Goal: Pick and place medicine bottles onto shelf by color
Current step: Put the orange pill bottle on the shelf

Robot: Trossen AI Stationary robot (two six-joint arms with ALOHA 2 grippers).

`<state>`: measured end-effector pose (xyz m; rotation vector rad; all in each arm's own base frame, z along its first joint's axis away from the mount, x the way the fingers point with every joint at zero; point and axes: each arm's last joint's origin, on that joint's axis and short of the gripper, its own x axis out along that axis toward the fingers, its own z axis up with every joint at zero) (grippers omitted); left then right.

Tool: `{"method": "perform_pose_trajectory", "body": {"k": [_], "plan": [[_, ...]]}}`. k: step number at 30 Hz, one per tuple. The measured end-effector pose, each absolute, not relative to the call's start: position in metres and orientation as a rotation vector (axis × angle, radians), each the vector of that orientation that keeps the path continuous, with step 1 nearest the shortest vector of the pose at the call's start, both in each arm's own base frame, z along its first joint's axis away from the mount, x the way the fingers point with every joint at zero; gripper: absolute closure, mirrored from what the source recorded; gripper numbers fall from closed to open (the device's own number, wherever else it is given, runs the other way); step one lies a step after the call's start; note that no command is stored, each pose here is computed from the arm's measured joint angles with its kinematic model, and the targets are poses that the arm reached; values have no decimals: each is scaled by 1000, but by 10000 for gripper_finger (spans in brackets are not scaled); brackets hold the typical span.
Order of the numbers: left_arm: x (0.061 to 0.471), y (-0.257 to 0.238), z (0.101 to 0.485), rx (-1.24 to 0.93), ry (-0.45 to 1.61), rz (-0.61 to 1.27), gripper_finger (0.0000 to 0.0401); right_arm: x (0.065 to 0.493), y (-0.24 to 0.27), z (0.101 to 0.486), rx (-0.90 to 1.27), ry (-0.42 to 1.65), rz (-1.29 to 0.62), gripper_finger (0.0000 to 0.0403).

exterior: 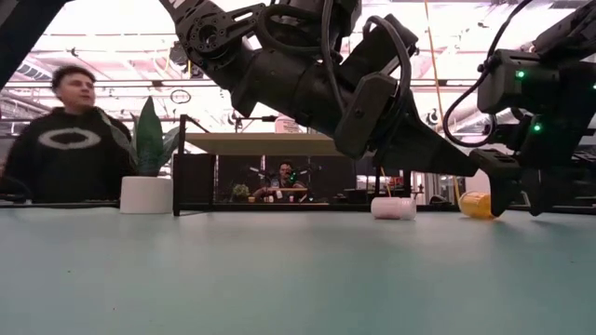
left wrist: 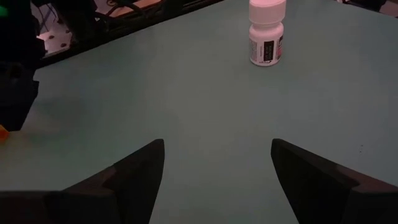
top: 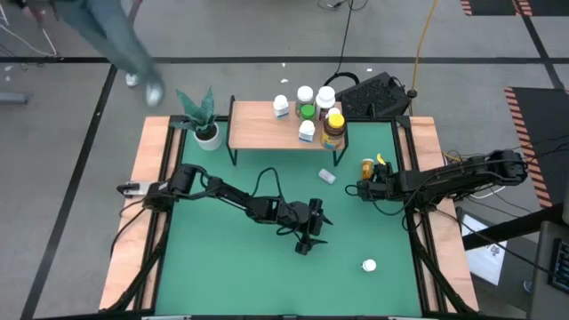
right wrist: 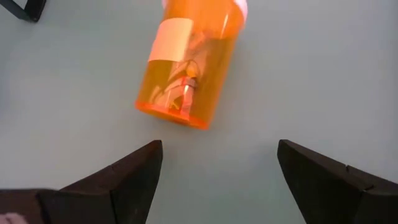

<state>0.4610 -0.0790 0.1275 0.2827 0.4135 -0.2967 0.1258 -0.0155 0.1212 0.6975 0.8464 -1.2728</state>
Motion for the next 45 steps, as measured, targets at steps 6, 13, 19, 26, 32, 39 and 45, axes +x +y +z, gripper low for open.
{"method": "perform_pose_trajectory", "body": {"k": [6,13,19,26,32,39,45], "plan": [[461,-79,127,280,416,-296,105,126,-14,123,693,840,-1239,90],[461,-79,127,281,416,-296,105,132,-14,142,684,750,-1172,90],[461,-79,127,280,416,-296,105,134,-14,151,676,700,-1154,90],[461,-79,128,280,411,-295,105,133,-22,144,635,662,-1256,90],[462,-78,127,282,409,-293,105,138,-30,128,633,667,-1245,90],[462,-78,127,292,407,-295,105,132,-36,115,609,701,-1269,92],[462,-78,127,291,408,-295,105,123,-36,103,608,716,-1281,158]]}}
